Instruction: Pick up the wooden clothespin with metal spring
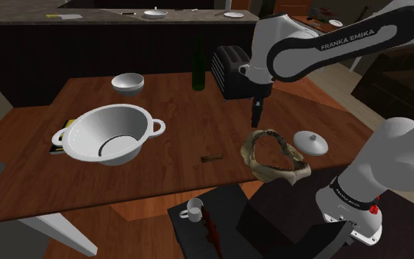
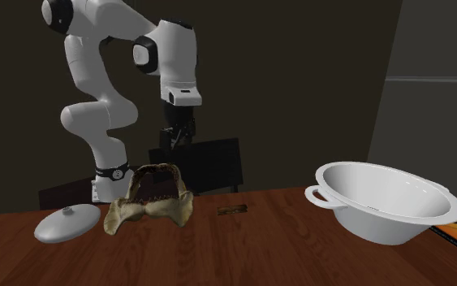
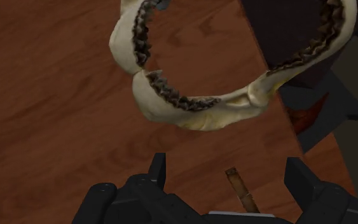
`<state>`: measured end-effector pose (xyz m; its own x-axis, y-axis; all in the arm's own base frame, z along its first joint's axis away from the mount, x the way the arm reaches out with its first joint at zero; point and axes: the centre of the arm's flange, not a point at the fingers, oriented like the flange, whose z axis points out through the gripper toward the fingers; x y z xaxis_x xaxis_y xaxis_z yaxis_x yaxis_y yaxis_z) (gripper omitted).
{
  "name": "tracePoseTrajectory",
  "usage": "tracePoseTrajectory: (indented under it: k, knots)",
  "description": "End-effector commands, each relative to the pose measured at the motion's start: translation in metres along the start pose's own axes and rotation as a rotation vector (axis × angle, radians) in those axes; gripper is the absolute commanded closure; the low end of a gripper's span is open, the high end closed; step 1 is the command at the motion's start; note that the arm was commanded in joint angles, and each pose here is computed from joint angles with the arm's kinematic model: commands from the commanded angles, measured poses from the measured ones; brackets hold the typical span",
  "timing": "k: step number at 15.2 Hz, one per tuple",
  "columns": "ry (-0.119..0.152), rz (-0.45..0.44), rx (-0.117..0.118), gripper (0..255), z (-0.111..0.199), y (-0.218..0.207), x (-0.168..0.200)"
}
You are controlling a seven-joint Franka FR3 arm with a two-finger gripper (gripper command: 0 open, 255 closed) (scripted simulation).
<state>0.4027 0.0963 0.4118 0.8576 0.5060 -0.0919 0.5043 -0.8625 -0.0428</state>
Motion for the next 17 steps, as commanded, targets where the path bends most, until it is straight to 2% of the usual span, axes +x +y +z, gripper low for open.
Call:
tracePoseTrajectory:
  k: [1, 15, 17]
  knots:
    - [0.007, -0.061, -0.011, 0, 0.019, -0.008, 0.021]
    - [0.041, -0.473, -0.086, 0, 0.145, -0.073, 0.136]
    - [0.043, -0.501, -0.091, 0, 0.159, -0.079, 0.143]
